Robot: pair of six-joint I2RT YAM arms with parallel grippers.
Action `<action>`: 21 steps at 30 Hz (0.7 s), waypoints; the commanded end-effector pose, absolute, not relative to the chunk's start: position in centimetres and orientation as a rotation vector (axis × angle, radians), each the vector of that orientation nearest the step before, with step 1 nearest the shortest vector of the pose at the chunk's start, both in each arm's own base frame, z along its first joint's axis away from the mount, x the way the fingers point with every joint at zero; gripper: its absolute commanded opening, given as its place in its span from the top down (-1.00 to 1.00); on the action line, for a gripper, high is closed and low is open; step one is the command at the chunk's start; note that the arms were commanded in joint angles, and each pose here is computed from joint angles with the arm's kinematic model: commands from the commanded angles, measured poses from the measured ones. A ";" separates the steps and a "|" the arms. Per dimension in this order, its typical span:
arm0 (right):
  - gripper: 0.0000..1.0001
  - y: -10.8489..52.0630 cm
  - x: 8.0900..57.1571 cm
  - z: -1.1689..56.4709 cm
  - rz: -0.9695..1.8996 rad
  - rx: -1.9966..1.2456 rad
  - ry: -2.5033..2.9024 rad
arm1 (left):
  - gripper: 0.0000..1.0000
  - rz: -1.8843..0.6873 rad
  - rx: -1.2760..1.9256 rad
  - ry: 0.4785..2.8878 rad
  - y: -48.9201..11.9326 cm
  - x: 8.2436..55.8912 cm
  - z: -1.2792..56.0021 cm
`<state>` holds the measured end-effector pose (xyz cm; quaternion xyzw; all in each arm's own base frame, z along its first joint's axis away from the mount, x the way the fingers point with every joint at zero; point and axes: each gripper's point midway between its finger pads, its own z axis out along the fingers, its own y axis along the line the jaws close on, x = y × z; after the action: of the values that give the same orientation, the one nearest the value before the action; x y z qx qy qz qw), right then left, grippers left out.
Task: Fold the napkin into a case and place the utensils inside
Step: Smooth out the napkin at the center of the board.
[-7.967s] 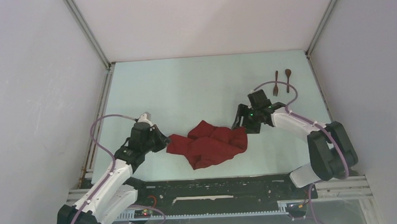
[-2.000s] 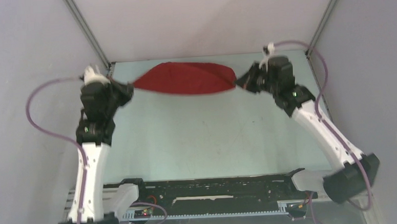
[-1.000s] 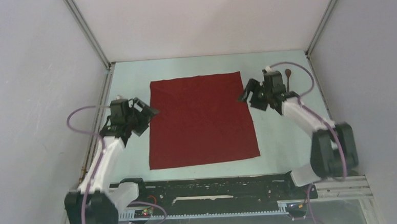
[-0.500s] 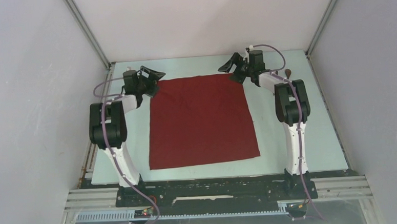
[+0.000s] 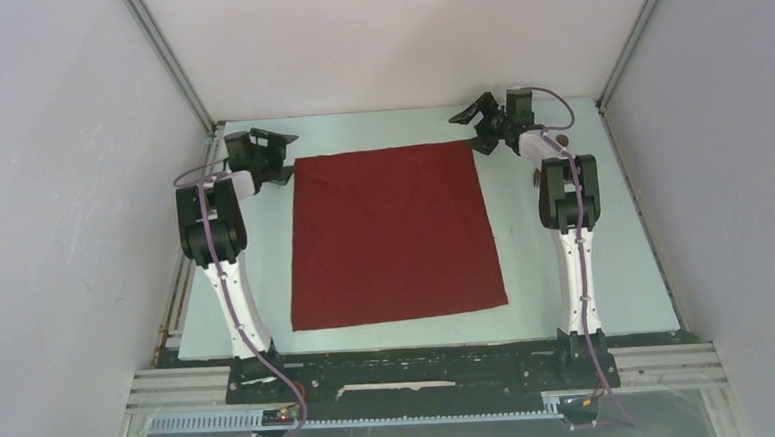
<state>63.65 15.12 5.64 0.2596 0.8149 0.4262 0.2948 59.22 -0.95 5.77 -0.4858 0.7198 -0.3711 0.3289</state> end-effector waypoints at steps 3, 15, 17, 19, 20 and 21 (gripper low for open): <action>-0.99 13.2 65.5 2.5 1.060 0.807 2.197 | -1.00 -0.912 -1.286 1.907 0.2 62.3 4.4; -0.99 11.6 64.4 13.8 0.847 0.436 2.190 | -1.00 -0.661 -0.739 2.032 0.0 61.0 16.4; -0.99 12.4 62.1 15.1 0.811 0.361 2.226 | -1.00 -0.684 -0.699 2.026 -1.6 59.2 17.4; -0.99 13.9 59.6 15.6 0.851 0.308 2.263 | -1.00 -0.737 -0.685 2.042 -3.7 57.2 17.3; -0.99 14.7 58.3 15.9 0.884 0.294 2.276 | -1.00 -0.794 -0.677 2.042 -4.9 56.5 17.1; -0.99 15.3 56.8 15.4 0.918 0.305 2.306 | -1.00 -0.851 -0.691 2.048 -6.0 55.7 16.4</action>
<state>61.24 13.20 8.88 0.1865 0.8743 0.3338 0.2990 57.95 -1.38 12.81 -0.3329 0.8180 -0.2798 0.3766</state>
